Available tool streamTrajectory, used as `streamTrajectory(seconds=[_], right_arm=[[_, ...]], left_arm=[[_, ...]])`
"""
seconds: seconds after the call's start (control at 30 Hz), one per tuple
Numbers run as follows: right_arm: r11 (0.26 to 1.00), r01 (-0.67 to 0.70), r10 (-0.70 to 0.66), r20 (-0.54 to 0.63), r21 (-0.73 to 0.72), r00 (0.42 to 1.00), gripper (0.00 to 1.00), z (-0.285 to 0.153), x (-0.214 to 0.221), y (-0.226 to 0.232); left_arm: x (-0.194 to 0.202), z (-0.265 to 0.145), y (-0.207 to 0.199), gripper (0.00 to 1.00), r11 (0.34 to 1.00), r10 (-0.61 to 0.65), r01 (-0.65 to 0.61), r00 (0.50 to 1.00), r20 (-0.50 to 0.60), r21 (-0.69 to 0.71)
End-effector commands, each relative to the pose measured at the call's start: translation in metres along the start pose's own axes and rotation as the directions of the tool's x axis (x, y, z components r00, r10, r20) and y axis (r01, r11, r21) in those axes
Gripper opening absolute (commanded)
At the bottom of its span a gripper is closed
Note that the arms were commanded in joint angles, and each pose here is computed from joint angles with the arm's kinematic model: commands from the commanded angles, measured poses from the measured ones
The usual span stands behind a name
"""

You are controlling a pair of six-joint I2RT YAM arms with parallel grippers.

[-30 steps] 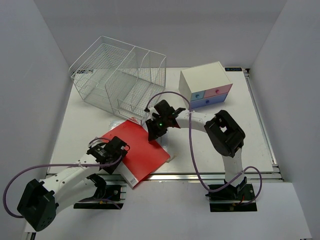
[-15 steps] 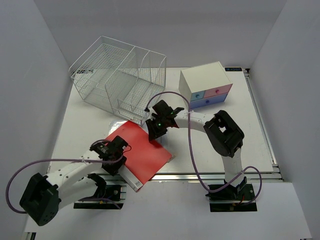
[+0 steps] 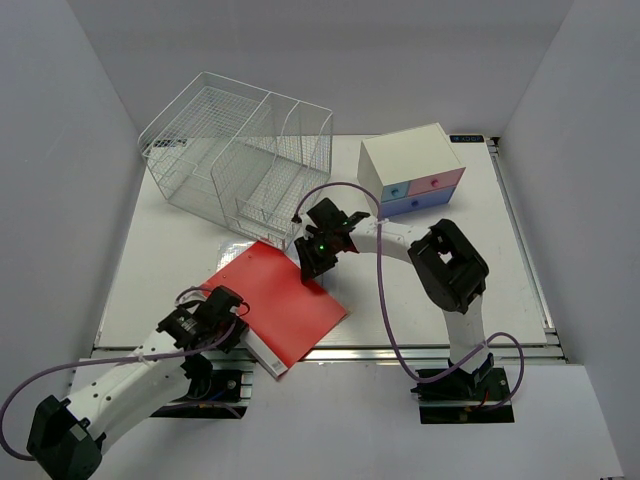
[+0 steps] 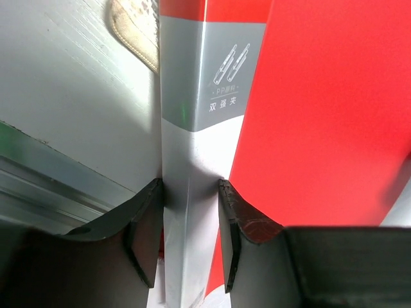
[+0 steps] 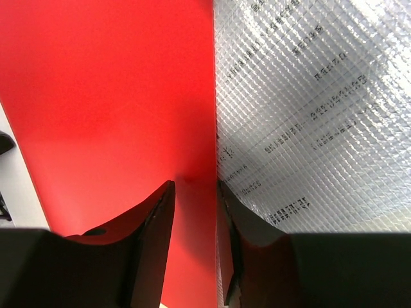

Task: Organize the desk

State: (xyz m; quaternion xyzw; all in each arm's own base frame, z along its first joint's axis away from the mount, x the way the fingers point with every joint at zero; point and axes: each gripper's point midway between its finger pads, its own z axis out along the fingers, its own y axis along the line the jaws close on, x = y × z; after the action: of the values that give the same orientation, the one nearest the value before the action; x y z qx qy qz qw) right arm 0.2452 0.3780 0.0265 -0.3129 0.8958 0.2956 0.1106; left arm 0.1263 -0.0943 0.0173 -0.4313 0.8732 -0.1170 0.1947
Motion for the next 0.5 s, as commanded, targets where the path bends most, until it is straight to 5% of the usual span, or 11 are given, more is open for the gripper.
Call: streamTrajectory(seconds=[0.0,0.47], right_arm=[[0.991,-0.114,0.088,-0.290,-0.075,0.953,0.37,0.011,0.076,0.021],[0.989,-0.129,0.101,-0.292,-0.077,0.951,0.36,0.003,0.072,0.019]], left_arm=[[-0.006,-0.012,-0.057,0.00,0.981,-0.045,0.042,0.999,0.011,0.189],[-0.029,-0.066,-0.091,0.00,0.931,-0.001,-0.031,0.996,0.086,0.365]])
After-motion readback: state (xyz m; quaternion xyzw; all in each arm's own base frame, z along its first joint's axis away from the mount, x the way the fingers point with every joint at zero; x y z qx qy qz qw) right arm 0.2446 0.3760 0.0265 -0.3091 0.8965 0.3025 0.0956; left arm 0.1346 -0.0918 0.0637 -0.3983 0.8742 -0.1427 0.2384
